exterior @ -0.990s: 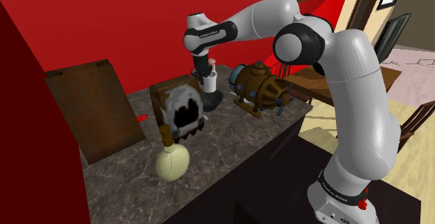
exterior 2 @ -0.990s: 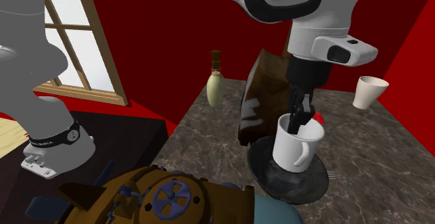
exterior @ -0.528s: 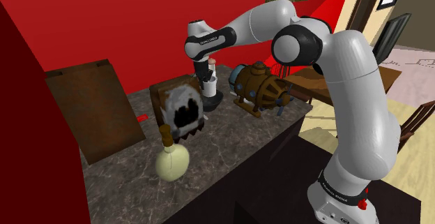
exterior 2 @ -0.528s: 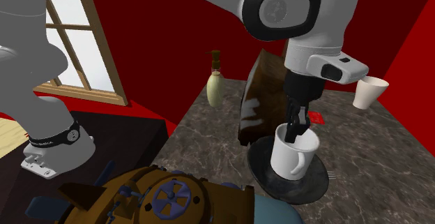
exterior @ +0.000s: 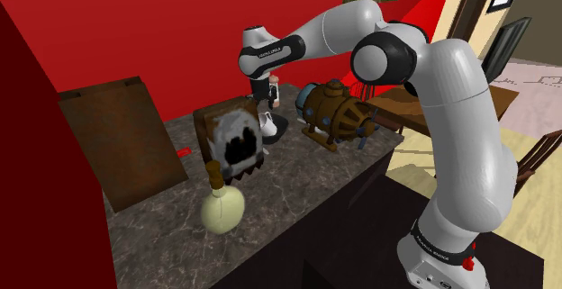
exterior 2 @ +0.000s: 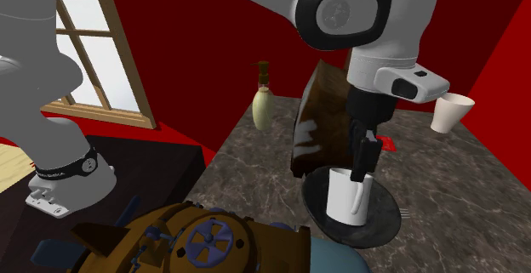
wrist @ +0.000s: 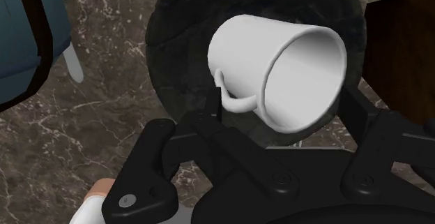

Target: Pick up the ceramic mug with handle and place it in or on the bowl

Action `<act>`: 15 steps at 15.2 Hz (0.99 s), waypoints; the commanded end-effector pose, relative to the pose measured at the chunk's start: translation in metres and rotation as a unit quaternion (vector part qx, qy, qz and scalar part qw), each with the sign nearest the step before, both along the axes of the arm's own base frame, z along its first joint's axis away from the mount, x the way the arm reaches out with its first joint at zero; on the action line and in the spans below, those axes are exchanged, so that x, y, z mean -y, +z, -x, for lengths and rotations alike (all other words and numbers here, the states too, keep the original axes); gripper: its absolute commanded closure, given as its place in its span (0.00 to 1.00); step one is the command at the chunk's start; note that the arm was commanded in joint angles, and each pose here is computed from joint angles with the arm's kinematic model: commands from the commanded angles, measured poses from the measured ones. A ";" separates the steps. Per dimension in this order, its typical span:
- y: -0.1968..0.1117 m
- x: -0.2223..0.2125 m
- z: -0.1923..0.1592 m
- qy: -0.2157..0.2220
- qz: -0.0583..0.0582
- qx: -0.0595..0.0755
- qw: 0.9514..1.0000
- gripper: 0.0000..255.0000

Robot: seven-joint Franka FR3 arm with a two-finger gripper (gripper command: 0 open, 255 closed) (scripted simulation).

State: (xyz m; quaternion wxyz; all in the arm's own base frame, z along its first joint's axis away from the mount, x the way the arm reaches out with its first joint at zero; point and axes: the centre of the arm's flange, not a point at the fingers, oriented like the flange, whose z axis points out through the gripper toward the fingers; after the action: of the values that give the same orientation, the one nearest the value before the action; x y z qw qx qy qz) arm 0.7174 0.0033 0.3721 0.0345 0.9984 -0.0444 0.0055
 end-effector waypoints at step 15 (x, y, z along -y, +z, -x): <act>0.050 -0.003 0.000 0.000 0.000 0.000 1.000 0.00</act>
State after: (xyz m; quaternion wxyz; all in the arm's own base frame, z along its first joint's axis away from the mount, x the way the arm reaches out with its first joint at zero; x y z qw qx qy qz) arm 0.7170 0.0054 0.4212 0.0351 0.9983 -0.0452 0.0047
